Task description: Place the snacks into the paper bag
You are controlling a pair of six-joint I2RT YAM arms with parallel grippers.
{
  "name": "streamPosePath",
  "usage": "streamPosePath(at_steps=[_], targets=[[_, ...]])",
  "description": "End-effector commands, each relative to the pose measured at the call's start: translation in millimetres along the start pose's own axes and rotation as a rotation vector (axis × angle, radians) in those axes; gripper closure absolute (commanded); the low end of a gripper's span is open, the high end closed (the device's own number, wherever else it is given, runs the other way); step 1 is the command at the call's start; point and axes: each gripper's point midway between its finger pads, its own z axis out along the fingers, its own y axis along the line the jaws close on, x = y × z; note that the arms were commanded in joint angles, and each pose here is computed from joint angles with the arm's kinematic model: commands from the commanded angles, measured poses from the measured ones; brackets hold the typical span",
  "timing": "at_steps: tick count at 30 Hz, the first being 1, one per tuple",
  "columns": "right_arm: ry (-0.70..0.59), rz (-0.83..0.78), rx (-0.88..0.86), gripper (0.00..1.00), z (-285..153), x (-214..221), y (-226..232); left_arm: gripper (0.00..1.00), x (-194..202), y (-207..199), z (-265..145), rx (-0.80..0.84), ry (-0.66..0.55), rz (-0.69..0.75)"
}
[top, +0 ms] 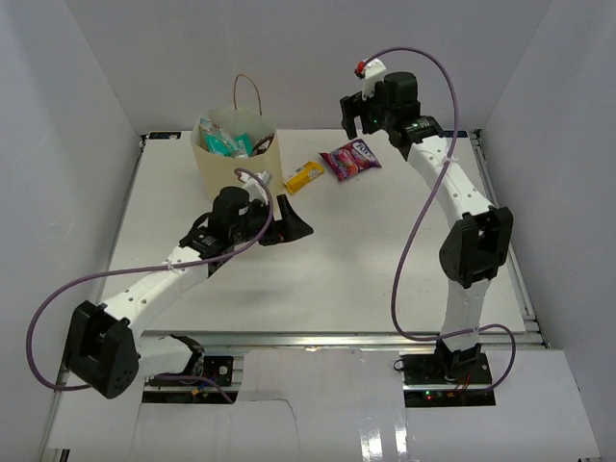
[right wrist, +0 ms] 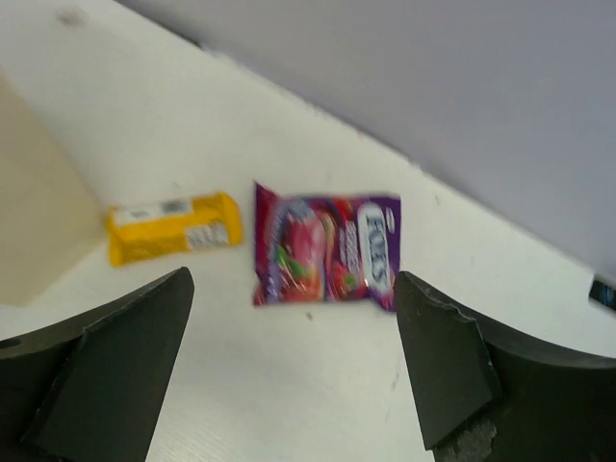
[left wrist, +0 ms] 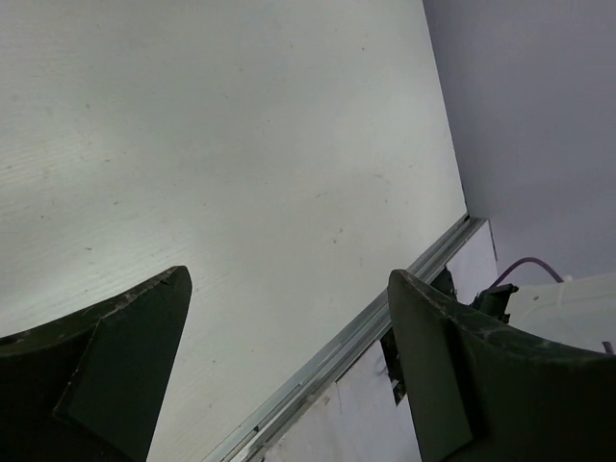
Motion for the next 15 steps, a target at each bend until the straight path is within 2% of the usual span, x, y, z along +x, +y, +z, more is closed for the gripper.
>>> streamPosePath(at_steps=[1, 3, 5, 6, 8, 9, 15], targets=[[0.379, 0.06, 0.222, 0.1, 3.9, 111.5, -33.7, 0.07, -3.8, -15.1, 17.3, 0.014, -0.006, 0.056], [0.425, 0.086, 0.134, 0.1, 9.7, 134.6, -32.1, 0.07, 4.3, -17.6, 25.9, 0.019, 0.023, 0.052], [0.403, 0.047, -0.005, 0.1, 14.9, 137.6, -32.2, 0.07, 5.6, -19.4, 27.4, 0.022, 0.029, 0.051], [0.427, 0.018, -0.096, 0.1, 20.4, 152.6, -24.0, 0.07, 7.6, -20.4, 26.6, 0.022, 0.03, 0.052], [0.38, -0.099, -0.228, 0.08, 28.9, 146.7, -18.9, 0.07, 9.2, -20.3, 24.0, 0.019, 0.024, 0.038], [0.391, -0.113, -0.267, 0.08, 38.6, 161.1, -15.4, 0.07, 10.8, -18.7, 20.7, 0.014, 0.018, 0.032], [0.368, -0.131, -0.263, 0.07, 79.9, 182.1, -6.7, 0.06, 19.6, -13.1, 9.9, -0.002, 0.005, -0.02]])
